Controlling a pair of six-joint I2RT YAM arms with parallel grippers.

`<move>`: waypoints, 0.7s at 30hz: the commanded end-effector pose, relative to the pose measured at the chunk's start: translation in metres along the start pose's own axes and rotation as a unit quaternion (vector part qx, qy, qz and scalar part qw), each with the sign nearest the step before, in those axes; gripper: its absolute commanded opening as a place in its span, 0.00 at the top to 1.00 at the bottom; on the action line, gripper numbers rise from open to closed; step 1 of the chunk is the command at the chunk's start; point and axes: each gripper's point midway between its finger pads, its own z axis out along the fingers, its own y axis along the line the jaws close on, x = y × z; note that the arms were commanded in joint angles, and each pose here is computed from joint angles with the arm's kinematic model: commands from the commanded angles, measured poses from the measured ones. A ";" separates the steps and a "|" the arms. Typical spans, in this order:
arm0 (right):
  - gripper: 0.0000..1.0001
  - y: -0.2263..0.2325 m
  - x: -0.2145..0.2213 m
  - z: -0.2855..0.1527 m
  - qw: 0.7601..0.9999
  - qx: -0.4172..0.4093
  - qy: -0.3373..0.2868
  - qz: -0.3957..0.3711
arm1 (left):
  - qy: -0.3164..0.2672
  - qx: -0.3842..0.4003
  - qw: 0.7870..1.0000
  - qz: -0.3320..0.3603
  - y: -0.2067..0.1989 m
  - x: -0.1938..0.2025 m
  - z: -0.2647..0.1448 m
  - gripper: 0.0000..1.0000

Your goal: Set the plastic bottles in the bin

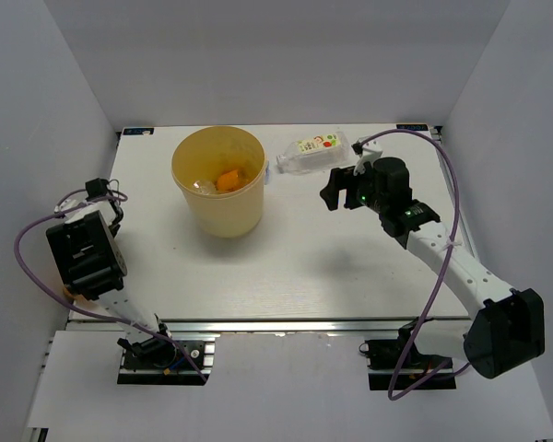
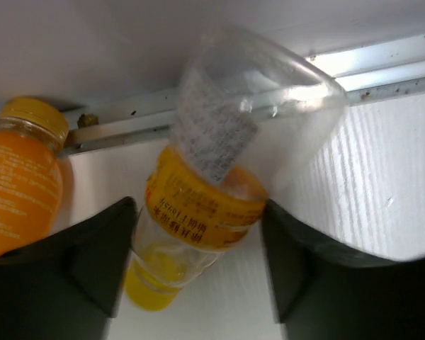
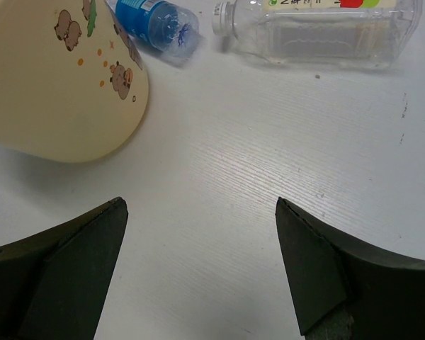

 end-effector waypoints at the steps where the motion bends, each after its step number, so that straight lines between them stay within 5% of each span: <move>1: 0.11 0.003 -0.020 -0.002 1.000 -0.005 -0.029 0.005 | 0.008 0.019 1.000 -0.021 -0.001 -0.002 -0.007 0.29; 6: 0.11 0.003 -0.016 -0.010 0.999 -0.007 -0.033 0.007 | 0.019 0.090 0.994 -0.053 -0.016 -0.023 -0.042 0.43; 12: 0.11 -0.003 -0.014 -0.025 0.999 0.012 -0.049 0.009 | -0.006 0.286 0.953 -0.105 -0.058 -0.070 -0.140 0.53; 18: 0.11 -0.003 -0.017 -0.041 0.997 0.016 -0.073 0.010 | -0.094 0.505 0.854 -0.084 -0.099 -0.114 -0.336 0.55; 21: 0.11 -0.004 -0.016 -0.047 0.996 0.019 -0.082 0.011 | -0.089 0.603 0.791 -0.046 -0.114 -0.091 -0.418 0.55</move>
